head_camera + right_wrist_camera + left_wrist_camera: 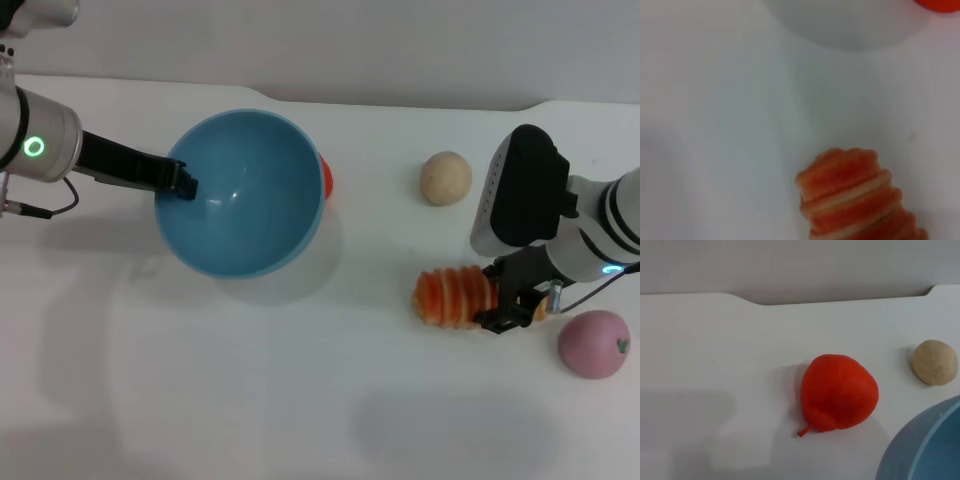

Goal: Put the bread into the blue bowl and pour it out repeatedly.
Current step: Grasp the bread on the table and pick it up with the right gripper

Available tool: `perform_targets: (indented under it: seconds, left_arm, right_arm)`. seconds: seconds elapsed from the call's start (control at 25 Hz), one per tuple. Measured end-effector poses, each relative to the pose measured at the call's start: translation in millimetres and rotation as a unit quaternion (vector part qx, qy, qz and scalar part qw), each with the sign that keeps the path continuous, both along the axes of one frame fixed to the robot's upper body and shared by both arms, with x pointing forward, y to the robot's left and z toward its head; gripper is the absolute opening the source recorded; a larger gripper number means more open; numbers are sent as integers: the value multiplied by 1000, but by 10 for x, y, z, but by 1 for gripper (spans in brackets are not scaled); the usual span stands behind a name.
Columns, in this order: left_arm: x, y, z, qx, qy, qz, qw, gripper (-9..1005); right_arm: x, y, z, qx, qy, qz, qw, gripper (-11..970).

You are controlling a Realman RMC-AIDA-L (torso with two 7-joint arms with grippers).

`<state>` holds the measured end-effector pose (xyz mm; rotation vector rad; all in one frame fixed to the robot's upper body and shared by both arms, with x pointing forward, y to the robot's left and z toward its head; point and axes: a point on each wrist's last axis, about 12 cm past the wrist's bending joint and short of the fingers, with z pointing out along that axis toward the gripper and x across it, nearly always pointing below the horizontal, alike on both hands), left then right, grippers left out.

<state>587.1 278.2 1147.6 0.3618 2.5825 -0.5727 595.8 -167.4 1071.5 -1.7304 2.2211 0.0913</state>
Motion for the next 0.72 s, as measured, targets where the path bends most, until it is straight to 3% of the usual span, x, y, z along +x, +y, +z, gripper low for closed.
perform_targets:
  seconds: [0.16, 0.44, 0.72]
  left_arm:
    - [12, -3, 21, -1, -6, 4, 1000, 0]
    - [22, -13, 32, -1, -7, 4, 1000, 0]
    - [30, -60, -5, -1, 5, -4, 1000, -1]
  right_arm:
    - [-10, 3, -47, -12, -13, 15, 1000, 633]
    - [28, -73, -1, 3, -42, -3, 999, 496]
    - [102, -259, 307, 116, -51, -84, 988, 456]
